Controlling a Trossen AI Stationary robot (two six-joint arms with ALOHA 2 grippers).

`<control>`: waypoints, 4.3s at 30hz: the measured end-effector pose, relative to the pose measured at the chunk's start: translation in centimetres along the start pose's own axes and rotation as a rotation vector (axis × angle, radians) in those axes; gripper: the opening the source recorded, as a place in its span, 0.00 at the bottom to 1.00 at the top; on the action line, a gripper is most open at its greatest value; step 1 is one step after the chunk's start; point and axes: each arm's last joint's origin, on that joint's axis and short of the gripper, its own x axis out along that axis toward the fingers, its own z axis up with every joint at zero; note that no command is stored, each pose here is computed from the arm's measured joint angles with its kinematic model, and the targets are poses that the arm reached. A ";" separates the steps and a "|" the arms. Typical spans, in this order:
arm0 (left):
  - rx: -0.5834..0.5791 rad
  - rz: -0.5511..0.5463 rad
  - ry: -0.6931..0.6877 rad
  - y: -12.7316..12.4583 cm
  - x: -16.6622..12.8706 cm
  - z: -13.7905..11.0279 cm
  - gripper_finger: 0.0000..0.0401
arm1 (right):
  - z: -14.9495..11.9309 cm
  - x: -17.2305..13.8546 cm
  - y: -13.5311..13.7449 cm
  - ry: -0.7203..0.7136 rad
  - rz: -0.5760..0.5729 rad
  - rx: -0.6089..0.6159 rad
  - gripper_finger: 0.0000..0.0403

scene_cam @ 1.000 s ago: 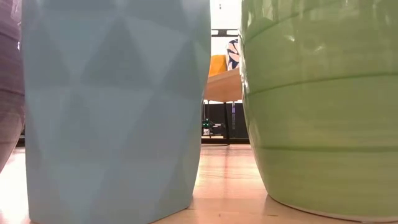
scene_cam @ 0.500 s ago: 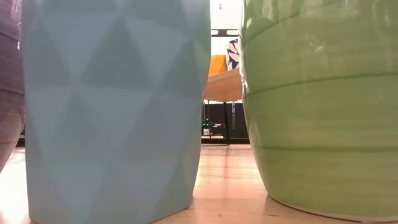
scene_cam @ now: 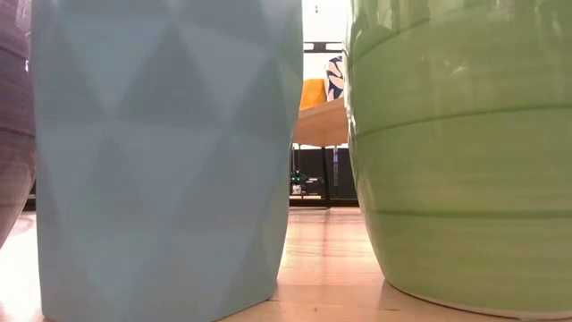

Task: Place coffee mugs
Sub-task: Put the light blue mug on the shelf

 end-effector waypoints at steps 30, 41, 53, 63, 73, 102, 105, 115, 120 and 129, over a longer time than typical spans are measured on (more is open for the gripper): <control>-0.357 -0.180 -0.107 -0.1 1.3 0.1 0.08 | 0.1 0.0 0.1 -0.011 0.019 0.040 0.50; -0.556 -0.510 -0.240 -2.0 -3.3 2.5 0.09 | 0.1 -0.1 0.0 -0.012 0.026 0.027 0.50; -0.518 -0.592 -0.186 -9.0 -7.3 5.7 0.09 | 0.3 -0.1 0.0 -0.024 0.028 0.027 0.50; -0.443 -0.603 -0.127 -13.6 -9.4 9.5 0.09 | 0.2 -0.2 0.2 -0.022 0.041 0.022 0.50; -0.305 -0.542 -0.079 -17.2 -9.8 12.5 0.10 | 0.2 -0.2 0.2 -0.022 0.043 0.021 0.50; -0.019 -0.455 -0.260 -17.8 -12.5 13.5 0.41 | 0.3 -0.2 0.2 -0.024 0.060 0.030 0.50; 0.166 -0.354 -0.239 -18.6 -12.8 12.5 0.40 | 0.3 -0.2 0.2 -0.023 0.060 0.036 0.50; 0.574 -0.045 -0.247 -21.6 -14.0 10.2 0.39 | 0.3 -0.2 0.2 -0.027 0.065 0.046 0.50; 0.641 -0.029 -0.143 -21.5 -13.7 9.1 0.39 | 0.3 -0.2 0.2 -0.028 0.068 0.055 0.50; 0.850 0.138 -0.079 -21.4 -11.7 7.8 0.39 | 0.4 -0.2 0.2 -0.036 0.069 0.056 0.50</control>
